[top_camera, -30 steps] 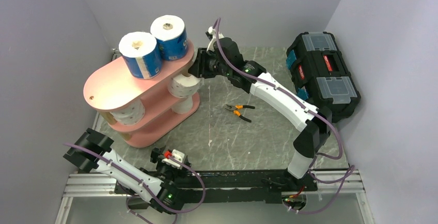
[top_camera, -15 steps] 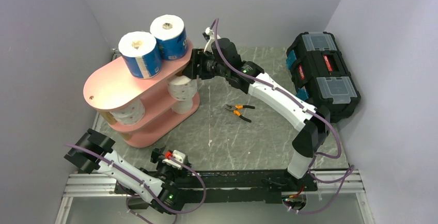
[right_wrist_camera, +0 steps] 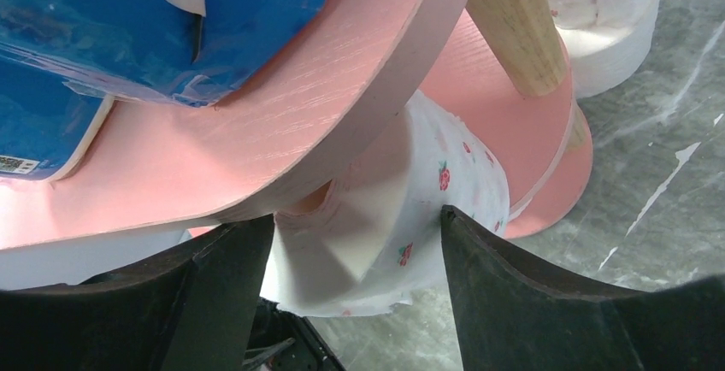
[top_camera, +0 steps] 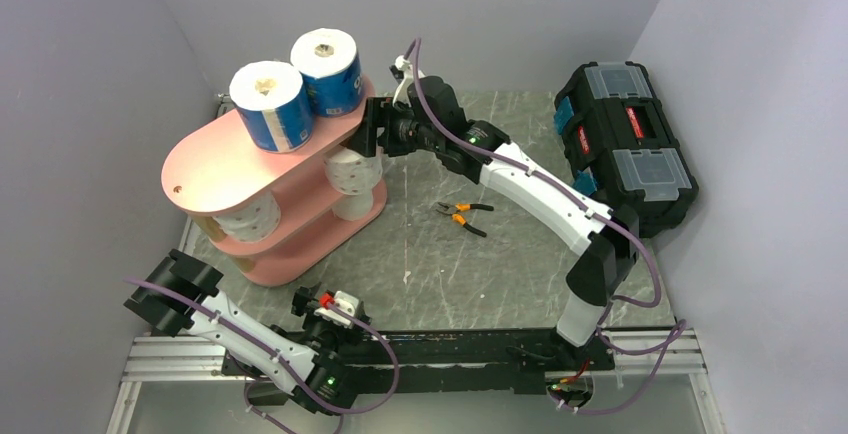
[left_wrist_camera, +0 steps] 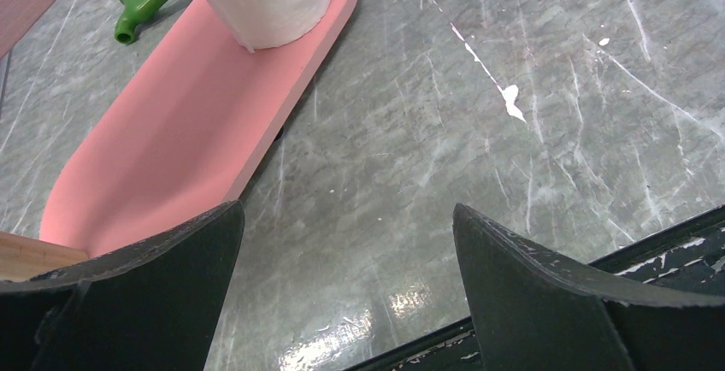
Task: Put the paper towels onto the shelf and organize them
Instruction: Place the paper towel on the shelf.
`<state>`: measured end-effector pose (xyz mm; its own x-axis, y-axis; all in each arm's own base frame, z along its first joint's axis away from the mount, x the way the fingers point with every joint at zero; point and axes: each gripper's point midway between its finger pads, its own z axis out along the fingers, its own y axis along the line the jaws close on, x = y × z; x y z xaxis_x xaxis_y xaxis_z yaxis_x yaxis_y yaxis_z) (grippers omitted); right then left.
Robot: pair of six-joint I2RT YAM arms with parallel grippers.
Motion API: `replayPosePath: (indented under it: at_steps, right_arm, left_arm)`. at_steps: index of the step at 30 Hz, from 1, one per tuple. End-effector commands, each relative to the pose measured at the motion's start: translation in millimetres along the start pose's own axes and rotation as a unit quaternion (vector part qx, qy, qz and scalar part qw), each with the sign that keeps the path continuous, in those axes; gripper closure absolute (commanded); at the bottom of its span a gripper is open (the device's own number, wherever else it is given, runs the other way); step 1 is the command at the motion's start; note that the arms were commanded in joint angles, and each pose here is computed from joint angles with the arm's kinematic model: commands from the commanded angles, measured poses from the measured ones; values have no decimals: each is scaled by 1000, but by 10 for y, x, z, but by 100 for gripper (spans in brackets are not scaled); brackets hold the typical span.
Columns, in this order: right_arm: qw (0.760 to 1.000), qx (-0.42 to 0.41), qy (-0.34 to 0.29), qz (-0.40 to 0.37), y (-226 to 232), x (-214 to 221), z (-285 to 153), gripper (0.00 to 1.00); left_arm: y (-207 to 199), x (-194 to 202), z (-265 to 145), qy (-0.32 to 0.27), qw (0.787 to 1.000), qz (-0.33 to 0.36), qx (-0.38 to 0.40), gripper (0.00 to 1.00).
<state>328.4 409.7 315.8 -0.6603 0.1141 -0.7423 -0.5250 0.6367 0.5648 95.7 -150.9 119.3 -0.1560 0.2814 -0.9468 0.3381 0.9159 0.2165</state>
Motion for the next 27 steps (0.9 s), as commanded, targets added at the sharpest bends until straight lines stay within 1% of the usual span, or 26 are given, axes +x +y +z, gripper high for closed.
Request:
replayPosePath:
  at_steps: [1, 7, 15, 27]
  right_arm:
    - [997, -46, -62, -7, 261, -315, -154, 24]
    - [995, -73, -72, -9, 300, -282, -229, 19]
    - [989, -134, -57, -1, 483, -205, -224, 19]
    - [986, -164, -21, 25, 556, 32, -166, 21]
  left_arm:
    - [-133, -71, -26, -4, 994, -113, 7, 1]
    - [-139, -71, -28, -4, 994, -111, 7, 1]
    - [-145, -74, -33, -3, 994, -110, 7, 1]
    - [-149, -74, -32, -4, 994, -109, 7, 1]
